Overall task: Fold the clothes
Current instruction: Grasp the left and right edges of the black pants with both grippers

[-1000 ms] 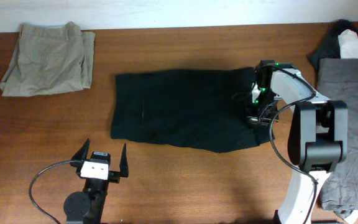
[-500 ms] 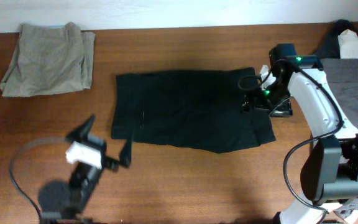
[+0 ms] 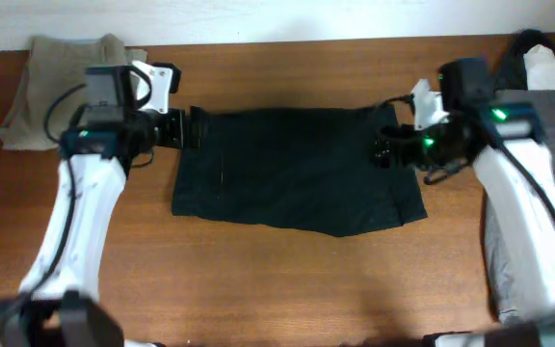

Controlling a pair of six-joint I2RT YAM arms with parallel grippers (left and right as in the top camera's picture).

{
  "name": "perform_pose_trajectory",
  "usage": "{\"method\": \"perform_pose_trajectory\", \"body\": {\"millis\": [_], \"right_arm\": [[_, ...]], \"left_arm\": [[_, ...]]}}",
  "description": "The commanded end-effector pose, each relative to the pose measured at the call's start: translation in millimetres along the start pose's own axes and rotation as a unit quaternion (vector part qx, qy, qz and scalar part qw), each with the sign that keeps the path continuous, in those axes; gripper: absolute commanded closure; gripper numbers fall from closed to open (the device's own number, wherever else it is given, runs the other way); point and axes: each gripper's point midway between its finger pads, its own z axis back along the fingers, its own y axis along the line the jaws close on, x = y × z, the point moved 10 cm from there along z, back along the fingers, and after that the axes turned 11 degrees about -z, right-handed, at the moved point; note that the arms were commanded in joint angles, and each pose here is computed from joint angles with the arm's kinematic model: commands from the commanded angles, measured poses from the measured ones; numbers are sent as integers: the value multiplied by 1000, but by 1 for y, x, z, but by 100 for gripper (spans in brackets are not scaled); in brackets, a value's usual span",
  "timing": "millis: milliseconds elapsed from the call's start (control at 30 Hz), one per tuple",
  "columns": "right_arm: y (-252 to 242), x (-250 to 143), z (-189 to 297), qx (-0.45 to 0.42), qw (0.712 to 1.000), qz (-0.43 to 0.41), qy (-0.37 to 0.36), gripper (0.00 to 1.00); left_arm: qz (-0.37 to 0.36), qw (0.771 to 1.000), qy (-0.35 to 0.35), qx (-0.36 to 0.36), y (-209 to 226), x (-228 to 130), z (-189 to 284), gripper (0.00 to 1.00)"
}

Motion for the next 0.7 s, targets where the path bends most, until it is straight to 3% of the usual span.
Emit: {"method": "perform_pose_trajectory", "body": {"millis": [0, 200, 667], "right_arm": [[13, -20, 52, 30, 997, 19, -69, 1], [15, -54, 96, 44, 992, 32, -111, 1], [14, -51, 90, 40, 994, 29, -98, 1]], "left_arm": [[88, 995, 47, -5, 20, -16, -36, 1], [183, 976, 115, 7, 67, -59, -67, 1], [210, 945, 232, -100, 65, -127, -133, 1]]}}
